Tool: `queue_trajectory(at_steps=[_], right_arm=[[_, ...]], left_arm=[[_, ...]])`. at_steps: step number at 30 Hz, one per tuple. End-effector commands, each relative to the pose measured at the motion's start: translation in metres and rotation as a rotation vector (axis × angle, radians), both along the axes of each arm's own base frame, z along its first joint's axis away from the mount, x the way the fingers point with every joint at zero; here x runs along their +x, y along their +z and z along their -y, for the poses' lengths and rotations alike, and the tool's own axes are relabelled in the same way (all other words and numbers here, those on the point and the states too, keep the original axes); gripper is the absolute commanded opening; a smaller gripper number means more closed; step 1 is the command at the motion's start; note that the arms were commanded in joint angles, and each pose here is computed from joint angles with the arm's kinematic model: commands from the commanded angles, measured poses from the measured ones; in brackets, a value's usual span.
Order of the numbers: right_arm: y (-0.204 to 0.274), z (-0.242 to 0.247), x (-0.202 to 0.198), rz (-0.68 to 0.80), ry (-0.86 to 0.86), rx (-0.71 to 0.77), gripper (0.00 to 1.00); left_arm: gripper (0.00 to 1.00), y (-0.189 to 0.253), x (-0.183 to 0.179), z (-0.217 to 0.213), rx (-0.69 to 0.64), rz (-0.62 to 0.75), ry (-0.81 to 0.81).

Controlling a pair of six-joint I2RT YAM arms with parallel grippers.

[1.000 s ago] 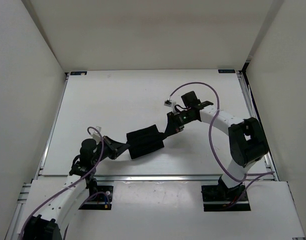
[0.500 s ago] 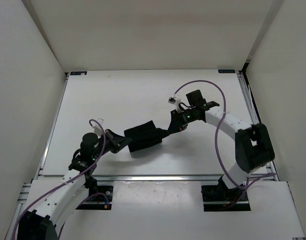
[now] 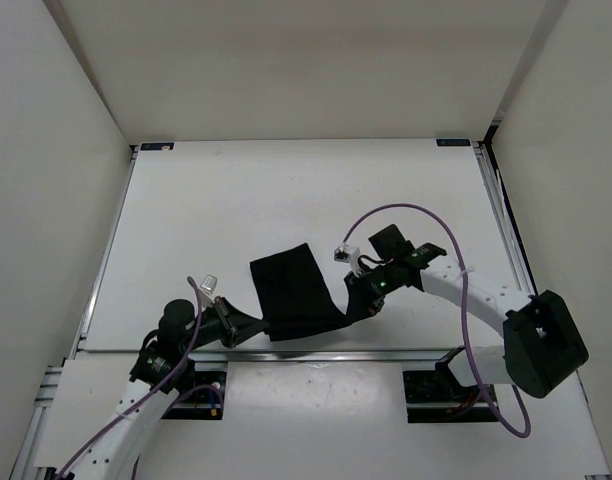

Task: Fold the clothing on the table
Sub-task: Fold the skirt

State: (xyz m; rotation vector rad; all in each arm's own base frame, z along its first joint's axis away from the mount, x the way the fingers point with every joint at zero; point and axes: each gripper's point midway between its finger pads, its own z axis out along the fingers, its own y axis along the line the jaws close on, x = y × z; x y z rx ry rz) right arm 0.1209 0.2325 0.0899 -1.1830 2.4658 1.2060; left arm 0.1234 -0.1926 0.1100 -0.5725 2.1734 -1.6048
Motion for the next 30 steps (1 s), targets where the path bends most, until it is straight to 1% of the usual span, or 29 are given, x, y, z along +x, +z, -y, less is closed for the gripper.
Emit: queue_trajectory(at_steps=[1,3,6,8,11,14,16,21,24,30], right_arm=[[-0.019,0.043,-0.009,0.019,-0.028,-0.200,0.00],[-0.016,0.044,-0.007,0.024,-0.021,-0.199,0.00],[-0.012,0.045,-0.006,-0.014,-0.033,-0.194,0.00],[0.001,0.038,0.005,-0.019,-0.063,-0.129,0.00],[0.018,0.030,0.019,0.012,-0.086,-0.048,0.00],[0.029,0.024,0.036,0.061,-0.105,-0.021,0.00],[0.032,0.018,0.044,0.076,-0.102,-0.017,0.00],[0.033,0.004,0.066,0.008,-0.112,0.000,0.00],[0.031,-0.002,0.078,-0.050,-0.120,0.025,0.00],[0.026,-0.012,0.099,-0.140,-0.128,0.037,0.00]], left_arm=[[0.00,-0.028,-0.002,-0.009,0.057,-0.108,0.030],[0.00,-0.027,-0.006,-0.005,0.034,-0.122,0.002],[0.00,-0.027,-0.008,-0.001,0.016,-0.125,-0.010],[0.00,-0.020,-0.006,0.001,-0.011,-0.126,0.001],[0.00,-0.002,0.003,0.004,-0.081,-0.097,0.025],[0.00,0.002,0.014,0.002,-0.149,-0.109,0.069],[0.00,0.007,0.021,-0.001,-0.175,-0.092,0.095],[0.00,0.010,0.036,-0.011,-0.205,-0.093,0.176],[0.00,0.020,0.044,-0.015,-0.213,-0.066,0.213],[0.00,-0.001,0.047,-0.016,-0.221,-0.114,0.247]])
